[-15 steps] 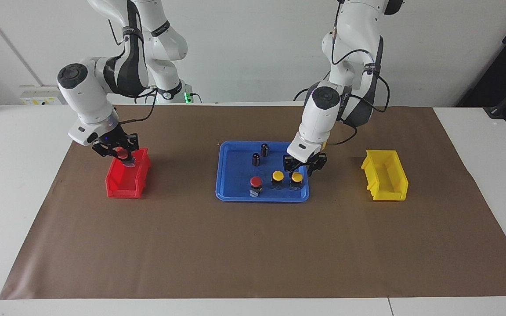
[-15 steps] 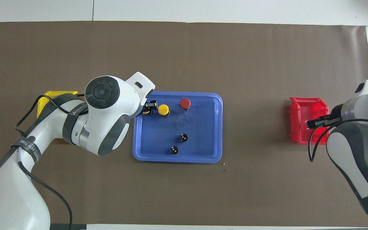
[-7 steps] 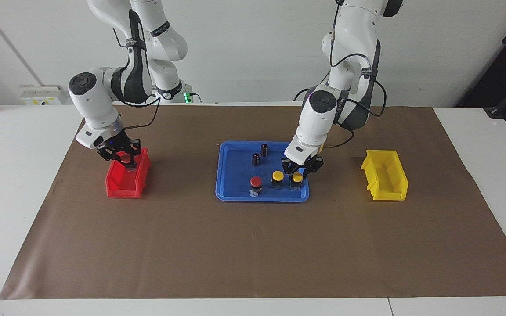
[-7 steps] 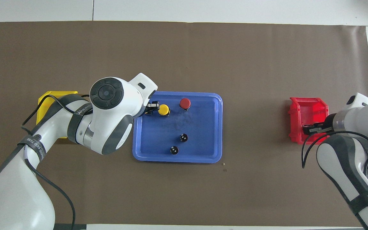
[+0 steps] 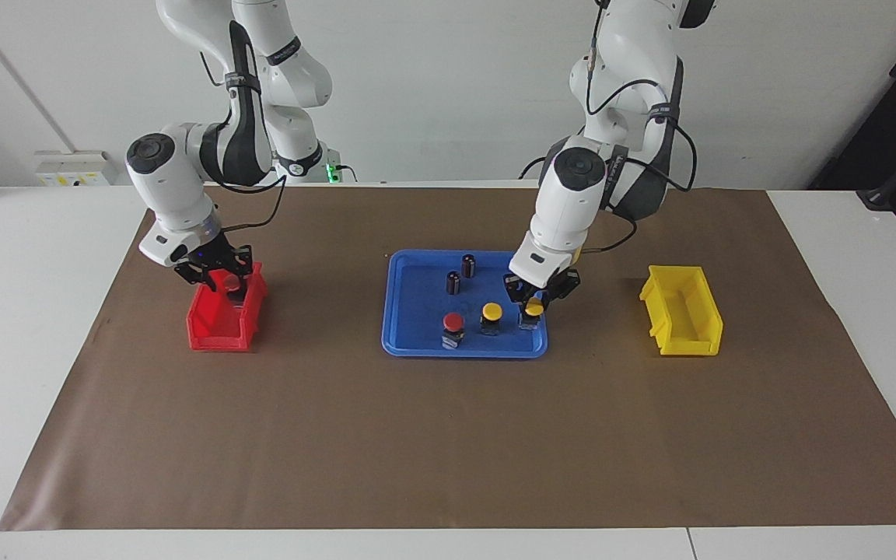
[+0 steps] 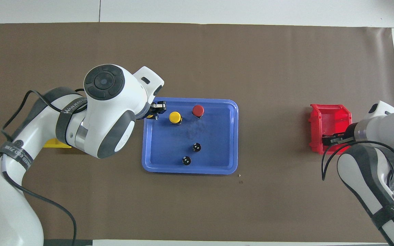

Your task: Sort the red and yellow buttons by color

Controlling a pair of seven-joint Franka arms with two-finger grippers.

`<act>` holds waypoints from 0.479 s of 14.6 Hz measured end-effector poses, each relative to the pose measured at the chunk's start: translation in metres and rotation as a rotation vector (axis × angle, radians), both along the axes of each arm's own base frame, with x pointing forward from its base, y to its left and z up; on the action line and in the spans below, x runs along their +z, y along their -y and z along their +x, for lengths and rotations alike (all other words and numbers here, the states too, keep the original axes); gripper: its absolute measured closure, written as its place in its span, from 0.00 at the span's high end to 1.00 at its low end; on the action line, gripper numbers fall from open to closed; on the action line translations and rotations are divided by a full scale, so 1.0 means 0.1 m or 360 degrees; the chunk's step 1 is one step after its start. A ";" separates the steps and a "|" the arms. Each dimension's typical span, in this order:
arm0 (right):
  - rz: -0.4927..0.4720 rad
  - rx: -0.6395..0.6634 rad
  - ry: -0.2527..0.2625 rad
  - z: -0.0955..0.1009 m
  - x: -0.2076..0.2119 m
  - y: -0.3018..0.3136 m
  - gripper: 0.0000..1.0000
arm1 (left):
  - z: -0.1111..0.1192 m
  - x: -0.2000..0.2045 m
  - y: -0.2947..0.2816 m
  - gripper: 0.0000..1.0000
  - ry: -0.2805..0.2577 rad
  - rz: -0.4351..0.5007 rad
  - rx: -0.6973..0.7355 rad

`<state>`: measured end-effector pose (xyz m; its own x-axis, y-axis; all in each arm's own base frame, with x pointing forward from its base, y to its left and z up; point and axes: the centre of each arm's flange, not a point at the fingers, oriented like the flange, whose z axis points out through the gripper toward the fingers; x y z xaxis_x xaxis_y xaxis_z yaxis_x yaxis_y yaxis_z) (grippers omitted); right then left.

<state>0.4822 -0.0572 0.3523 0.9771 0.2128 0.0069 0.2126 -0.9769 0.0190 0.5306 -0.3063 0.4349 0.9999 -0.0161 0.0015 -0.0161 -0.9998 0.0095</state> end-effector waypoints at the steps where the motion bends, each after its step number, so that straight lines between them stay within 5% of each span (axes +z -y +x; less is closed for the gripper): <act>1: 0.0000 0.0002 -0.0009 0.04 0.08 0.00 0.78 | 0.06 0.15 -0.24 0.41 -0.0012 0.0018 -0.0032; 3: 0.0000 0.0033 -0.0025 0.24 0.45 -0.10 0.83 | 0.26 0.38 -0.96 0.41 -0.0009 0.0024 -0.0103; 5: 0.0010 0.0034 -0.0010 0.52 1.01 -0.50 0.98 | 0.43 0.53 -1.79 0.41 -0.0003 0.0025 -0.0166; 7: 0.0038 -0.0041 0.0079 0.80 1.48 -1.29 1.00 | 0.49 0.52 -2.45 0.41 -0.0020 0.0027 -0.0209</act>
<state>0.5620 0.0722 0.5007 0.9805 0.1870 0.0601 0.1870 -0.9823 0.0058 0.5796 -0.0609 0.4874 0.9891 -0.1465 -0.0121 -0.1466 -0.9892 -0.0063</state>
